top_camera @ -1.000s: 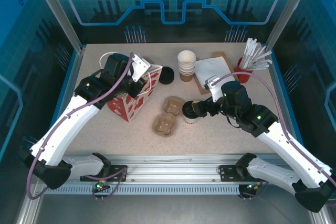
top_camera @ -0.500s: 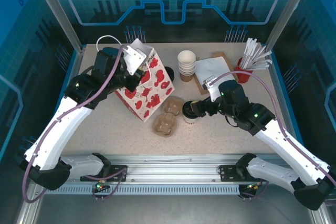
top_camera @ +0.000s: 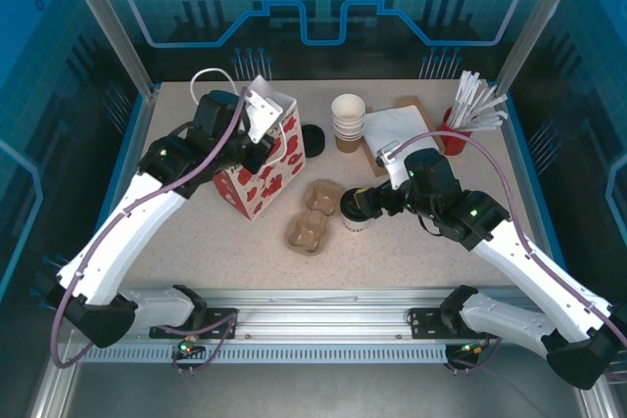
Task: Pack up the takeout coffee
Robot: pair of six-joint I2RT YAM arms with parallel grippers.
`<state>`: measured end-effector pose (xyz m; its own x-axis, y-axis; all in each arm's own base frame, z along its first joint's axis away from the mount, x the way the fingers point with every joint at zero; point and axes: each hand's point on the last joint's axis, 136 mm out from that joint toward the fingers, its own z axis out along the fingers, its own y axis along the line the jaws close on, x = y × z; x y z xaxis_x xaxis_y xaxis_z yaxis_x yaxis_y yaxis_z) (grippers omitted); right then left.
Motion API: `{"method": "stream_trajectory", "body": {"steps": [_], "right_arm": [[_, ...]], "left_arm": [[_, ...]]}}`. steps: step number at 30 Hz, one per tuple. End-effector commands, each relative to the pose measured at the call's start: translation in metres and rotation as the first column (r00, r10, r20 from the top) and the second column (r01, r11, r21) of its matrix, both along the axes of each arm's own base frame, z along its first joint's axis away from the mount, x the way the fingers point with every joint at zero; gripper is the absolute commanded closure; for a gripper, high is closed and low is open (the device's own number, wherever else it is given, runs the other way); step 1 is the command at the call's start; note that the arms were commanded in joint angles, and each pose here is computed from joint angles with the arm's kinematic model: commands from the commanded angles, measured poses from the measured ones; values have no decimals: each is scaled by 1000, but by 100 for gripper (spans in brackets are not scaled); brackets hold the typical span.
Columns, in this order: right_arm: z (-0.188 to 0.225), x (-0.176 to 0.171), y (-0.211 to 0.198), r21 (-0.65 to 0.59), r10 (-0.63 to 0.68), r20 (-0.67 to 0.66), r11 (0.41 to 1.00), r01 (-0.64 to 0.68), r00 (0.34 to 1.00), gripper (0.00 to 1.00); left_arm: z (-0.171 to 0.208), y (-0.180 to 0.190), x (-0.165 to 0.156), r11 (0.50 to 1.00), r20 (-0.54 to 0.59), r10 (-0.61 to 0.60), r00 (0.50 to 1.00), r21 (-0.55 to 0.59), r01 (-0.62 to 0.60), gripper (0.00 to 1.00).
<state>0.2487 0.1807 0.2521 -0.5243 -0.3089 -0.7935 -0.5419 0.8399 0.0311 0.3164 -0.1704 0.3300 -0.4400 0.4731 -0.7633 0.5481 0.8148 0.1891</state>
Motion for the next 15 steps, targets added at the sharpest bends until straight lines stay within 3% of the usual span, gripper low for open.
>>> {"method": "stream_trajectory", "body": {"steps": [1,15], "right_arm": [[-1,1,1,21,-1,-10,1000,1,1000,5],[-6,1,2,17,2,-22,1000,-2,1000,5]], "left_arm": [[-12,-5,11,1000,-2,2,1000,11,-2,100],[-49,4,46,991,-26,93,995,103,-90,100]]}}
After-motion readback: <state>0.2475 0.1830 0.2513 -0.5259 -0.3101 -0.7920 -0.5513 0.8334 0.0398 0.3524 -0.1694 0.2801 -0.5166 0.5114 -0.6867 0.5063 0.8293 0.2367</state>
